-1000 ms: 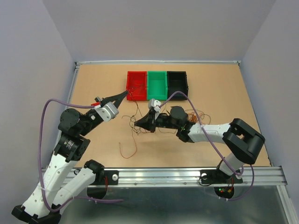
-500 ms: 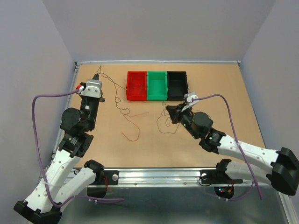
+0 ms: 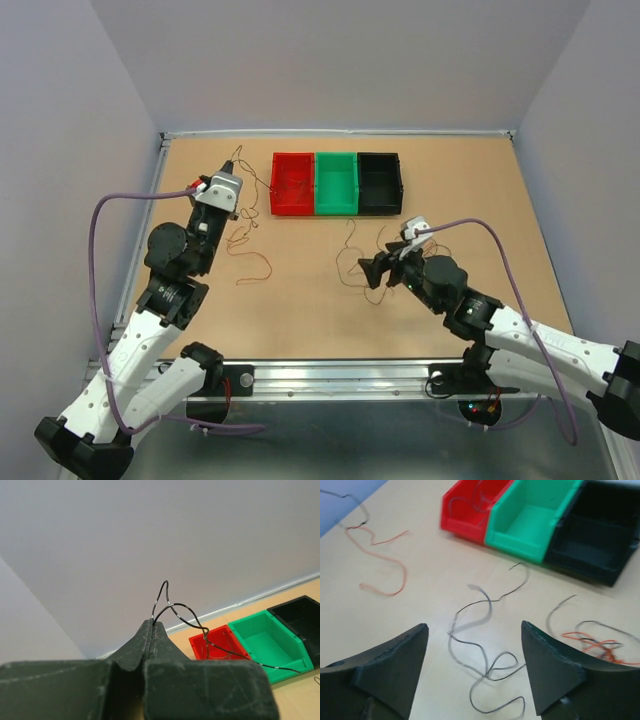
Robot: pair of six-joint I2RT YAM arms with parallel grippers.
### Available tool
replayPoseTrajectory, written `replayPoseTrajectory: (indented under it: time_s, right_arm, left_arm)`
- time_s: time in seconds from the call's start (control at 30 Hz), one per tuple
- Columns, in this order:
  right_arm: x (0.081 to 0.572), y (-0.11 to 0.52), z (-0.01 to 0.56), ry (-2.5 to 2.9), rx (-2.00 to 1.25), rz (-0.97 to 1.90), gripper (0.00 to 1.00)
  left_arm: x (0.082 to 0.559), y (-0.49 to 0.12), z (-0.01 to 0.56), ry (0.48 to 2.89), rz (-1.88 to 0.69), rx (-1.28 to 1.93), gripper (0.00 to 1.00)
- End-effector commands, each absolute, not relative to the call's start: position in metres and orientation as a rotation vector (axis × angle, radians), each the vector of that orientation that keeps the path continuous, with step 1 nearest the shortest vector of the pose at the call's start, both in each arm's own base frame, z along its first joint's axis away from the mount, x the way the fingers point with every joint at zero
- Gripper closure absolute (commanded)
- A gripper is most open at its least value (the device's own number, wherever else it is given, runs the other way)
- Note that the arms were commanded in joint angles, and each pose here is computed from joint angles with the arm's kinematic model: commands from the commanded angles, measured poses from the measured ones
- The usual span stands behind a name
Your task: Untangle the cables
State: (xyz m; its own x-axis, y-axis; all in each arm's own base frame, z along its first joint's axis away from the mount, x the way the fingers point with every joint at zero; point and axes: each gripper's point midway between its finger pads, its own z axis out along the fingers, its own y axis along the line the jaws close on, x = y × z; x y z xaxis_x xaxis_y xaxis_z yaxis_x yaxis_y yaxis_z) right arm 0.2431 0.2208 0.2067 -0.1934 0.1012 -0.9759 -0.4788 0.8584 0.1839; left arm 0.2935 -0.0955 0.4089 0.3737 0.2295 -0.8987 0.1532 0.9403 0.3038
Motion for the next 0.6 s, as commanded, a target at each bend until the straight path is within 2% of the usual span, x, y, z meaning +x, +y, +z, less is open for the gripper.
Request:
replayPoseTrajectory:
  time_s: [0.0,0.27,0.57]
  right_arm:
    - [0.228,0.26,0.21,1.639,-0.514,0.677,0.15]
    - [0.222,0.34,0.215,1.492,-0.807,0.893,0.14]
    - [0.259,0.405,0.234,1.294,-0.814,0.931,0.14]
  left_arm:
    - [0.277,-0.11,0.445,1.085,-0.023,0.441,1.0]
    - [0.267,-0.126,0.477,1.042,-0.111,0.496,1.0]
    - [0.255,-0.143,0.523,0.997,-0.219,0.54,1.0]
